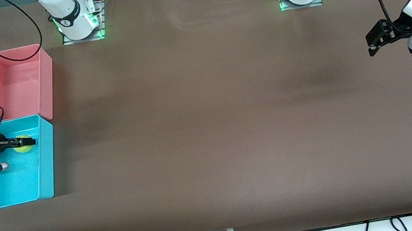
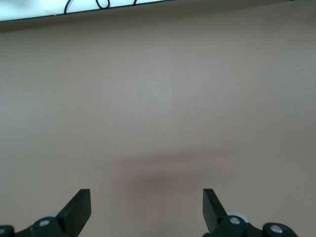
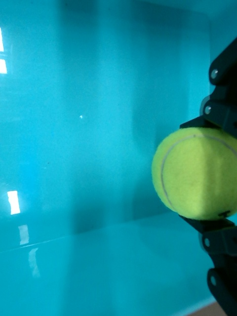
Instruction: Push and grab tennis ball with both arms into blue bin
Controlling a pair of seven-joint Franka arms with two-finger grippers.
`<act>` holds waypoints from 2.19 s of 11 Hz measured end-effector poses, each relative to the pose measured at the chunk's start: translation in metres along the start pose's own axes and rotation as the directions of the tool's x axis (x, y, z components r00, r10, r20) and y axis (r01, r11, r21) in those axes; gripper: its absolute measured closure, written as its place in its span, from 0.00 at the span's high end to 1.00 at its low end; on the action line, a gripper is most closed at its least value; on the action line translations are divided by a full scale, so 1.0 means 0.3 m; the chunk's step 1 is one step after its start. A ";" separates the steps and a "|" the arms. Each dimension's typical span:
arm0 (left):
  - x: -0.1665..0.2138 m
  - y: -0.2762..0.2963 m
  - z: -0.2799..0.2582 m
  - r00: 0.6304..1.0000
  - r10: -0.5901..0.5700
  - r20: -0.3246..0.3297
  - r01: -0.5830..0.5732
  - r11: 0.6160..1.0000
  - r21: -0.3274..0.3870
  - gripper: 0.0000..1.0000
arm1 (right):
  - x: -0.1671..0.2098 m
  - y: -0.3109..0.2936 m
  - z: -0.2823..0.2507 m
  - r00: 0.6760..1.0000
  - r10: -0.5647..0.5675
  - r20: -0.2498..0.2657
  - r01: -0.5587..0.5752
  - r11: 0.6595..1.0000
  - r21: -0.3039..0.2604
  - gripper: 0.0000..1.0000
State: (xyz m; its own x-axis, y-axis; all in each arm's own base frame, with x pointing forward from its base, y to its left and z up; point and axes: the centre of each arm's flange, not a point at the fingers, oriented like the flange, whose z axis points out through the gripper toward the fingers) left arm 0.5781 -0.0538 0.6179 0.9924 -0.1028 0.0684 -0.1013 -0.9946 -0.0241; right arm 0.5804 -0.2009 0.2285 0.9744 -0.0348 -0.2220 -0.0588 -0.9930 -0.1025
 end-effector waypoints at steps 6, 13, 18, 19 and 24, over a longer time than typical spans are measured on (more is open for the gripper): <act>0.000 -0.007 0.000 1.000 -0.013 0.000 0.013 1.000 -0.018 1.00 | -0.009 0.013 0.023 0.998 -0.067 0.020 0.067 0.998 0.017 1.00; -0.001 -0.019 -0.002 1.000 -0.026 -0.001 0.026 0.999 -0.020 1.00 | 0.056 0.021 -0.301 0.997 -0.071 -0.043 0.071 0.997 0.000 1.00; -0.002 -0.019 -0.004 1.000 -0.028 -0.002 0.028 0.999 -0.021 1.00 | 0.063 0.005 -0.644 0.995 -0.041 -0.092 0.040 0.999 -0.013 1.00; -0.002 -0.019 -0.004 1.000 -0.028 -0.002 0.028 0.999 -0.021 1.00 | 0.059 -0.018 -0.705 0.995 -0.041 -0.091 0.040 0.999 -0.012 1.00; -0.002 -0.017 -0.005 1.000 -0.028 -0.002 0.028 0.999 -0.022 1.00 | 0.024 -0.432 -0.918 0.994 0.020 -0.103 -0.028 0.997 -0.075 1.00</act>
State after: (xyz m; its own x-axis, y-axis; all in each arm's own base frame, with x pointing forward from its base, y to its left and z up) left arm 0.5779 -0.0486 0.6194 0.9947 -0.0747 0.0711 -0.0749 -0.9972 -0.0006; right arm 0.6549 -0.1035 0.5071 0.9902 -0.0665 -0.1229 -0.0699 -0.9973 -0.0234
